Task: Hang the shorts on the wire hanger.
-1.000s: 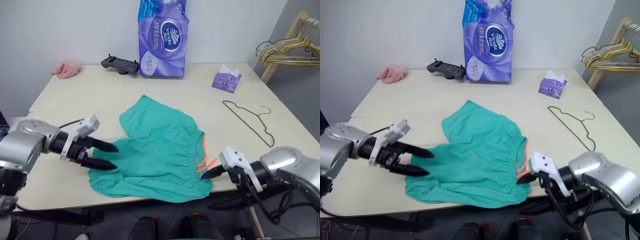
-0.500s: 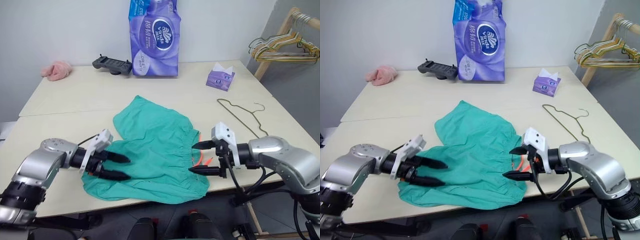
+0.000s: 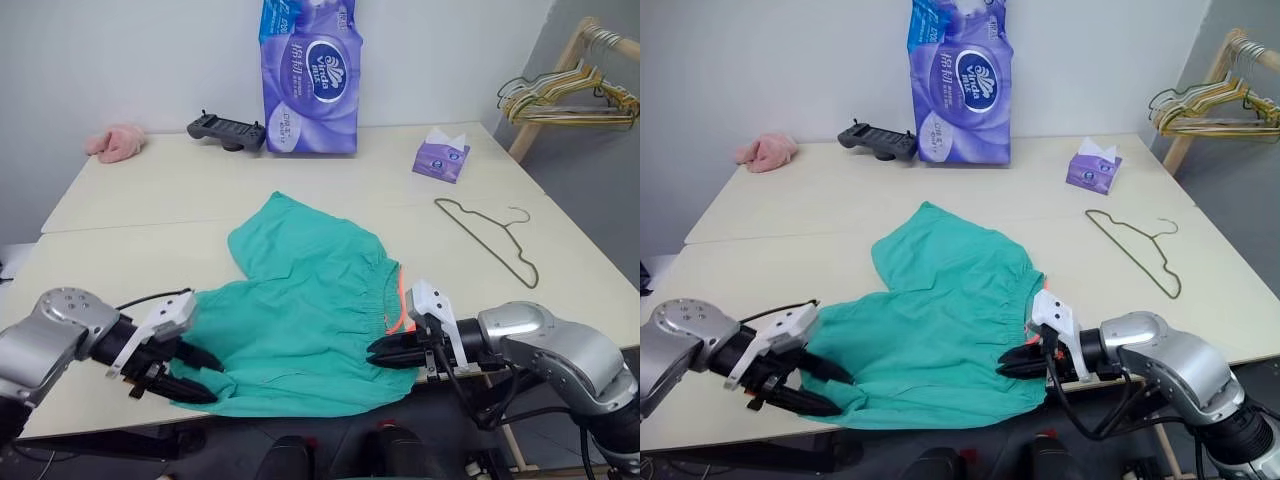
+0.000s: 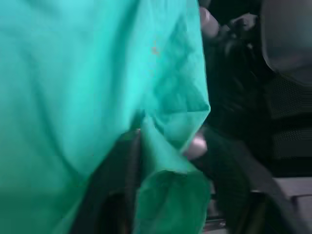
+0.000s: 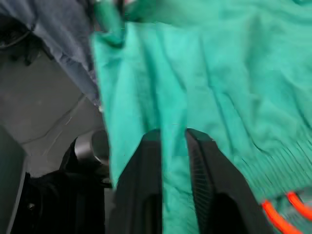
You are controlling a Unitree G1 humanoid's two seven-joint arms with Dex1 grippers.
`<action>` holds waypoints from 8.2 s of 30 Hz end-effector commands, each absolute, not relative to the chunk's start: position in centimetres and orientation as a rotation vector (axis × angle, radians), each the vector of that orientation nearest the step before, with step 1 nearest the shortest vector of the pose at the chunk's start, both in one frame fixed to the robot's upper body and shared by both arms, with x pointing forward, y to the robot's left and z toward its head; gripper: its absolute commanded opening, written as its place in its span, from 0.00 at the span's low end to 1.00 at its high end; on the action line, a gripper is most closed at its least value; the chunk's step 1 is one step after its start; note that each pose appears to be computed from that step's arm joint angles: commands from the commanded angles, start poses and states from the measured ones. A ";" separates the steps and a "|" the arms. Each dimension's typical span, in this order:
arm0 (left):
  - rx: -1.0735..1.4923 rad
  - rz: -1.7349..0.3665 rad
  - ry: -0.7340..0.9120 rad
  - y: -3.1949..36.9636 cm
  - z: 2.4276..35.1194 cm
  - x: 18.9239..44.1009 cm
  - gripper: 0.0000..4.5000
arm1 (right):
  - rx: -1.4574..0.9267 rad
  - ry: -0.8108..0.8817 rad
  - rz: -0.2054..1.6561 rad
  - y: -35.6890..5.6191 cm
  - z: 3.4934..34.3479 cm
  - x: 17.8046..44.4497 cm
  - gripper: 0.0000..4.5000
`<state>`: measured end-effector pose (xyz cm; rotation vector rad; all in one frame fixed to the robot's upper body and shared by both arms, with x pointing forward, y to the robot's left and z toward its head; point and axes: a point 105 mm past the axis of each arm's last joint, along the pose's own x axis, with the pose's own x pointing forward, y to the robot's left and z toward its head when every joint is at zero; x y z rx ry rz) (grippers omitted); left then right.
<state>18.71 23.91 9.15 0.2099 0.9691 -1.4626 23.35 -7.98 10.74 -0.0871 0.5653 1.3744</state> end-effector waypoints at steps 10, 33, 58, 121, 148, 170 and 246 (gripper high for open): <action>0.184 -1.480 0.911 22.7 10.6 19.6 0.17 | -0.089 0.500 1.324 -8.8 13.0 25.4 0.20; -0.084 -1.408 0.663 19.3 16.3 25.1 0.90 | -0.111 0.487 1.298 -9.9 13.9 25.8 0.20; 0.076 -1.120 -0.122 2.3 17.0 31.5 0.90 | -0.320 0.396 0.491 -23.9 15.4 35.0 0.20; 0.180 -1.256 -0.179 -1.7 17.0 30.8 0.91 | -0.163 0.641 -0.002 -37.5 8.0 37.2 1.00; 0.186 -1.219 -0.177 -1.0 17.1 30.9 0.91 | -0.272 0.649 0.047 -36.0 7.6 38.2 0.00; 0.147 -0.960 -0.239 5.4 21.7 38.3 0.91 | -1.168 -0.087 0.001 -35.4 24.3 39.7 0.00; 0.492 -1.094 -0.020 7.2 16.9 40.8 0.00 | -1.414 -0.704 0.588 -16.1 29.3 35.1 0.12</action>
